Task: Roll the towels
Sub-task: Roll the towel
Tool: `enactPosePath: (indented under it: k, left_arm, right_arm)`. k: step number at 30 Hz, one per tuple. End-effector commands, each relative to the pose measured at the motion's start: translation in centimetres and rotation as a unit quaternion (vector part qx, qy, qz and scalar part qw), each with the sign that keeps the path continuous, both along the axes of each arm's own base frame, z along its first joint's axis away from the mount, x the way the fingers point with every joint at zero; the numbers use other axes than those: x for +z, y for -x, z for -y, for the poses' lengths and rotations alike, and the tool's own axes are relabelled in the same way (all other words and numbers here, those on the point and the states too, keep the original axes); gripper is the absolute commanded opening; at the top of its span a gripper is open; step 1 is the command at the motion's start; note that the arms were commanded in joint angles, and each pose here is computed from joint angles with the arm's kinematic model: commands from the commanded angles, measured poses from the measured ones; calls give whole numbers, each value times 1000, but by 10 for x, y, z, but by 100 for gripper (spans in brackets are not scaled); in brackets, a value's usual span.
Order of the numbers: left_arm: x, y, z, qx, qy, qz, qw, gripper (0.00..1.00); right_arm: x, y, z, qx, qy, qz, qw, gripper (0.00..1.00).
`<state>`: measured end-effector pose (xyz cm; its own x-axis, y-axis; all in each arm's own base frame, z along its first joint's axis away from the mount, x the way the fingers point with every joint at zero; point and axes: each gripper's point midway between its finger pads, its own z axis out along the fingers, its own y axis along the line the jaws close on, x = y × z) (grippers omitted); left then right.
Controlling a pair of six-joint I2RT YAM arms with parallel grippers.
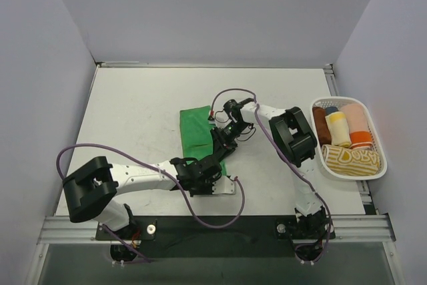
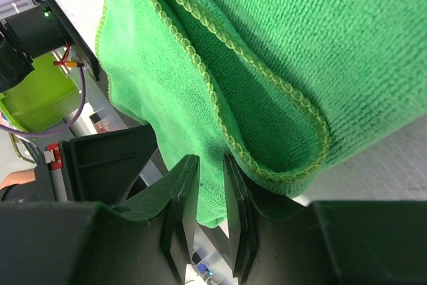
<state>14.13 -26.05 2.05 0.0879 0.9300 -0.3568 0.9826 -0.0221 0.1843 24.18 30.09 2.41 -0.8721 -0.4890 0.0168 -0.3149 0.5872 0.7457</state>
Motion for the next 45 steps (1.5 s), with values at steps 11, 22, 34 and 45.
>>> enactPosePath:
  k: [11, 22, 34, 45]
  left_arm:
    - [63, 54, 7, -25, 93, -180, 979, 0]
    - [92, -21, 1, 78, 161, -249, 952, 0]
    - [43, -110, -28, 173, 157, -275, 933, 0]
    - [25, -162, -24, 192, 169, -253, 933, 9]
  right_arm:
    - [65, 4, 0, 20, -40, 76, 996, 23]
    - [88, -34, 13, -23, -49, 109, 993, 33]
    - [109, -46, 25, -55, -65, 114, 990, 36]
    - [86, -16, 5, -81, -85, -23, 993, 34]
